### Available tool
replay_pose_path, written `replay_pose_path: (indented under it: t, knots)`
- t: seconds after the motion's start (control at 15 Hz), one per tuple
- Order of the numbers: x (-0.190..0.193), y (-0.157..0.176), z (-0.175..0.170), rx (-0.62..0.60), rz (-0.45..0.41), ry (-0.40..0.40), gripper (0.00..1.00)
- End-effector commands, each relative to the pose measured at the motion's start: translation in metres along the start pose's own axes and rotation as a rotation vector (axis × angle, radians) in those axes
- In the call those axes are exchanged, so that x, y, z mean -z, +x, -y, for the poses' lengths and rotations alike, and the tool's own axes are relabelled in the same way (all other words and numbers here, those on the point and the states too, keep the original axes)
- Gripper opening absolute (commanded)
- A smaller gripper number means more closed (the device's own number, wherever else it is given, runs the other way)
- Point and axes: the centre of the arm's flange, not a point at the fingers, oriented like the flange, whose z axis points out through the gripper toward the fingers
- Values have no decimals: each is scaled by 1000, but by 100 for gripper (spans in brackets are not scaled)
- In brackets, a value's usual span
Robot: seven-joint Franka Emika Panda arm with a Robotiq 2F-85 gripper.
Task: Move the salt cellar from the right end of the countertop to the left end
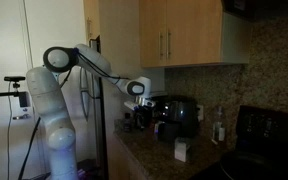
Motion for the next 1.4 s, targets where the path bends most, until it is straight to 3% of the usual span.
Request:
replay_pose_path:
  t: [0.0, 0.2, 0.27, 0.33, 0.47, 0.53, 0.67, 1.07, 1.13, 1.33]
  knots:
    - [0, 0, 0, 0, 0, 0, 100]
    - [15, 7, -24, -181, -50, 7, 100]
    - [19, 7, -20, -160, -37, 54, 100]
    - [10, 3, -14, -124, -25, 14, 100]
    - [16, 5, -20, -144, -37, 33, 100]
    - [10, 13, -16, -149, -36, -5, 100]
    - [17, 55, -49, -327, -57, 19, 100]
    - [57, 81, -194, -664, -134, 106, 100]
    - [50, 54, -168, -579, -135, 78, 100]
    - [54, 61, -200, -645, -149, 89, 100]
